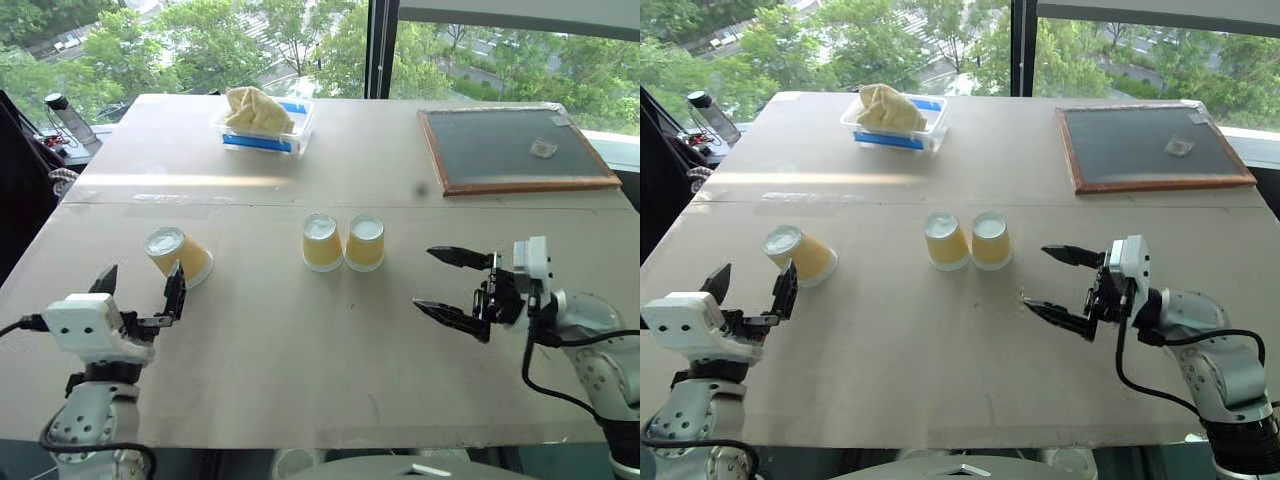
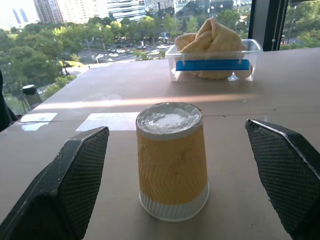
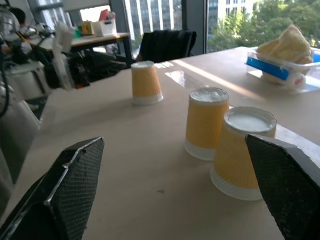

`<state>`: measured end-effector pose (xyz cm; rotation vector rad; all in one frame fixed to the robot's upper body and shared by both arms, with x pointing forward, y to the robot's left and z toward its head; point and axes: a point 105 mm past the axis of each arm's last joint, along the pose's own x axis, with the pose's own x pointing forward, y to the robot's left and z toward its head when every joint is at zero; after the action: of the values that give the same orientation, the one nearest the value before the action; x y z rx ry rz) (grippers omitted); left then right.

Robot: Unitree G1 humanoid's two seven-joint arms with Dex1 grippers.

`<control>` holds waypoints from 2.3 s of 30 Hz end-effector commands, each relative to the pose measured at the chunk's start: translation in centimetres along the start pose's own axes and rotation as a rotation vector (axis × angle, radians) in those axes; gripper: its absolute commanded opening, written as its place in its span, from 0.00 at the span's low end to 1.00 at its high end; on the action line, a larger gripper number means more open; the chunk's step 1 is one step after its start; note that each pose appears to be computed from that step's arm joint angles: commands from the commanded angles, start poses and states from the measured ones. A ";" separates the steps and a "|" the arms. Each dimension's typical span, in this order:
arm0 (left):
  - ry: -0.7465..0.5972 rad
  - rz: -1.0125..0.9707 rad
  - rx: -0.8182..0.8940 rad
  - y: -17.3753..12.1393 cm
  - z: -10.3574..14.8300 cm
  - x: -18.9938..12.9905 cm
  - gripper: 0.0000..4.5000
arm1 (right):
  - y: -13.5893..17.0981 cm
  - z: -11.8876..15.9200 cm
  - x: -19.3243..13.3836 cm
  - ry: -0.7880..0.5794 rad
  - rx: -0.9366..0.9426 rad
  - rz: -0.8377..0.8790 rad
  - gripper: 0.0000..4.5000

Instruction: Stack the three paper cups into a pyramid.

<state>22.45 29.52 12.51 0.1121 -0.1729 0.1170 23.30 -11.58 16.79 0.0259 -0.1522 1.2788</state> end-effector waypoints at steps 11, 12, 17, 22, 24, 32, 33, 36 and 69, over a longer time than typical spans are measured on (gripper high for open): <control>0.035 -0.087 0.071 1.8 -1.6 3.3 1.00 | 0.8 3.7 0.5 -0.163 -0.070 0.037 0.99; 0.029 -0.101 0.074 1.7 -1.5 3.8 1.00 | 0.8 3.6 0.4 -0.162 -0.071 0.032 0.99; 0.020 -0.137 0.054 1.3 -1.5 5.2 1.00 | 0.8 3.5 0.4 -0.162 -0.072 0.017 0.99; -0.005 -0.157 0.048 0.8 -1.0 6.1 1.00 | 0.8 3.5 0.5 -0.165 -0.070 0.007 0.99; -0.012 -0.163 0.045 0.6 -0.8 6.3 0.95 | 0.8 3.5 0.5 -0.165 -0.070 0.002 1.00; -0.091 -0.226 0.031 -1.0 1.7 7.4 0.48 | 0.9 3.6 0.1 -0.163 -0.070 -0.026 1.00; -0.134 -0.265 0.024 -1.8 3.3 8.2 0.48 | 0.7 3.7 -0.3 -0.169 -0.066 -0.053 1.00; -0.253 -0.422 -0.015 -4.9 8.3 10.2 0.48 | 0.4 3.8 -1.7 -0.179 -0.068 -0.123 1.00; -0.106 -1.382 0.058 -19.3 9.5 11.4 0.48 | 1.7 2.6 -4.9 -0.240 -0.115 -0.288 1.00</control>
<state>34.55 10.62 20.90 0.2582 -0.1306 -1.2567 20.51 -16.00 17.42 0.1250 -0.3556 0.9606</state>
